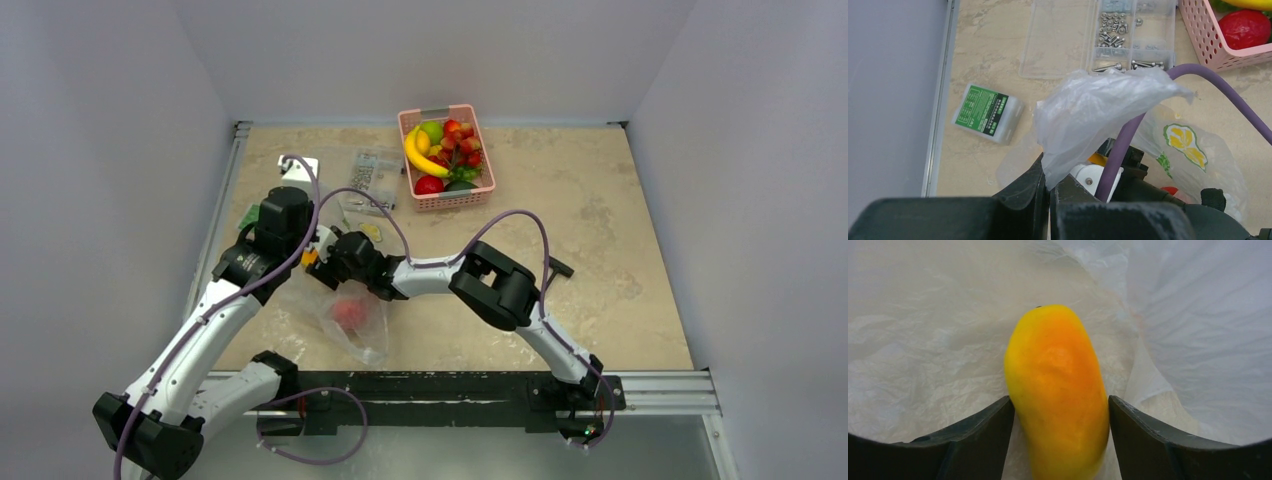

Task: Take the fake fruits out of the plastic bag
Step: Take out the fake fruit from the plastic bag.

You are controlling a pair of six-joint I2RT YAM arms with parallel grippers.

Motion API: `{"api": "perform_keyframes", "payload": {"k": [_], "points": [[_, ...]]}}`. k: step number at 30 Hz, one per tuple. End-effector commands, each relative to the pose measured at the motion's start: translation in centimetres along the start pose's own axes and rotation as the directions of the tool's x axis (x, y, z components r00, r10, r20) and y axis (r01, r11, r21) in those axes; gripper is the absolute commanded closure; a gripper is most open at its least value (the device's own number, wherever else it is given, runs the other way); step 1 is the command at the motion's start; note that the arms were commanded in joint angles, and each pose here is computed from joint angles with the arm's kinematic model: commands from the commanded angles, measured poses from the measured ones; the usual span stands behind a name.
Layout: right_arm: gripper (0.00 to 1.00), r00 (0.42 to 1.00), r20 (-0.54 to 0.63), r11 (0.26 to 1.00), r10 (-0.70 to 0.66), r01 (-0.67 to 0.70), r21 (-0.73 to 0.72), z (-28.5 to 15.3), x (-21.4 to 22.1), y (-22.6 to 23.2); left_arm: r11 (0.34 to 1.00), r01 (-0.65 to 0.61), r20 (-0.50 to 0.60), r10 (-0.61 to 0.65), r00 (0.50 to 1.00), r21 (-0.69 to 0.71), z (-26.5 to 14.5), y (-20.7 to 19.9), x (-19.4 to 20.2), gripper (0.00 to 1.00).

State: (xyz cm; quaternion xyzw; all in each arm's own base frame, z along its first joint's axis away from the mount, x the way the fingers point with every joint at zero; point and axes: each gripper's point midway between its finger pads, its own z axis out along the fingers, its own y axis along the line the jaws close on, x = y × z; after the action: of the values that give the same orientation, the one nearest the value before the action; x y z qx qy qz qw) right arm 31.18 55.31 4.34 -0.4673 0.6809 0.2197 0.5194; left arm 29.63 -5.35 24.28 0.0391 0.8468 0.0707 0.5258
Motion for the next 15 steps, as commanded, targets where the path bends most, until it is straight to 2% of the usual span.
{"api": "perform_keyframes", "payload": {"k": [1,7,12,15], "points": [[0.38,0.999,0.049,1.000,-0.010,0.009,0.005,0.3,-3.1,-0.8,1.000,0.016,0.035,-0.016,0.999,-0.009,0.2,0.0,-0.9,1.00],[0.56,0.997,0.072,1.000,0.004,-0.004,0.011,-1.4,-4.9,-1.3,0.999,0.014,0.030,-0.013,0.999,-0.031,0.3,0.3,-0.8,1.00],[0.75,0.997,0.079,1.000,0.016,-0.017,0.013,-3.0,-5.9,-1.5,0.999,0.016,0.032,-0.014,0.999,-0.052,0.2,0.7,-0.8,1.00],[0.80,0.996,0.088,1.000,0.027,-0.027,0.005,-4.5,-6.7,-1.5,0.998,0.018,0.032,-0.016,0.999,-0.059,0.2,0.8,-0.7,1.00]]}}
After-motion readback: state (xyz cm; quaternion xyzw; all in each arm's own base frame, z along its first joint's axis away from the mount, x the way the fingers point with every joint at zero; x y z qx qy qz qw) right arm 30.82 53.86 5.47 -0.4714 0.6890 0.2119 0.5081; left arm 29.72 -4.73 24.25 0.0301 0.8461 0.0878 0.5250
